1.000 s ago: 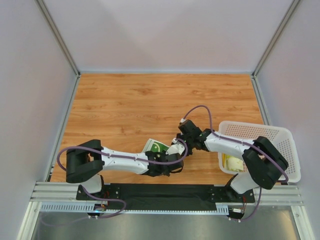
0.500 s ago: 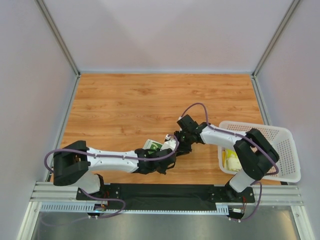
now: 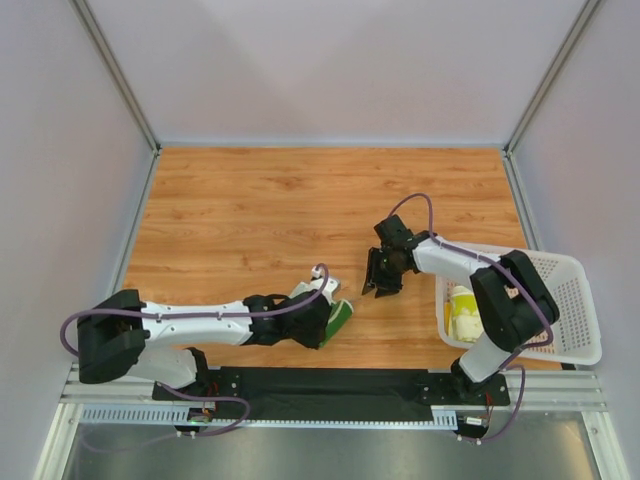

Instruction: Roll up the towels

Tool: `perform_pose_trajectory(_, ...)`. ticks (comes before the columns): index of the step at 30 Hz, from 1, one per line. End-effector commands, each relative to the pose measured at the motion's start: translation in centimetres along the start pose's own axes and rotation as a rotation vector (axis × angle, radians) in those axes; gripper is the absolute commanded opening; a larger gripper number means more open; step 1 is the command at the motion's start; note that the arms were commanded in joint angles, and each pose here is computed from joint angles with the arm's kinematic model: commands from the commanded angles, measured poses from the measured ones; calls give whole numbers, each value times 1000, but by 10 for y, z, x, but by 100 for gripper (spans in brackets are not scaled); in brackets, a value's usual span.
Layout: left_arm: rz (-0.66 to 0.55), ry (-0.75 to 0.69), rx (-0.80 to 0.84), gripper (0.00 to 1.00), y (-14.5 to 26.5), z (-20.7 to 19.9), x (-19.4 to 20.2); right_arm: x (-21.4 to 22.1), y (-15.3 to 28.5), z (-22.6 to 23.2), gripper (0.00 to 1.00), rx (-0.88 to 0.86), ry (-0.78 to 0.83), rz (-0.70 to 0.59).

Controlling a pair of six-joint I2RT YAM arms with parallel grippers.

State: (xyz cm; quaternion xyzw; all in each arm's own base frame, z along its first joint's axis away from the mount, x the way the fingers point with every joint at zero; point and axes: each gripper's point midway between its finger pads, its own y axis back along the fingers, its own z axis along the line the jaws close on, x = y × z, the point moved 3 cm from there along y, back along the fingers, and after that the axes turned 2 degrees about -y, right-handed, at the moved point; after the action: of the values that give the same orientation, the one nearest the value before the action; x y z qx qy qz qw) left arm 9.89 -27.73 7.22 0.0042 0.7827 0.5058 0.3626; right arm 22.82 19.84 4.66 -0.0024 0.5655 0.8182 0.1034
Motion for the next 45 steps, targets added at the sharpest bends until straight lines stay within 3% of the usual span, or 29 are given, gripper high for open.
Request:
perform_pose_trajectory(1, 3, 77, 79, 0, 5, -3, 1, -15, 11, -1, 41, 27, 29, -48)
perform_pose_trajectory(9, -24, 335, 222, 0, 11, 13, -9, -9, 33, 6, 40, -51, 23, -75)
perform_pose_trajectory(14, 79, 476, 253, 0, 9, 18, -3, 18, 45, 42, 43, -434, 87, -45)
perform_pose_trajectory(15, 77, 506, 252, 0, 8, 21, -5, 20, 51, 47, 49, -480, 94, -59)
perform_pose_trajectory(17, 101, 559, 285, 0, 5, 21, 0, 23, 54, 54, 52, -538, 103, -74)
perform_pose_trajectory(19, 75, 604, 318, 0, 1, 26, -5, 30, 49, 51, 53, -551, 100, -60)
perform_pose_trajectory(29, 205, 814, 329, 0, -24, 51, 24, 46, 20, 78, 57, -565, 150, -15)
perform_pose_trajectory(45, 283, 885, 332, 0, -18, 69, 32, 45, -19, 102, 58, -613, 128, 4)
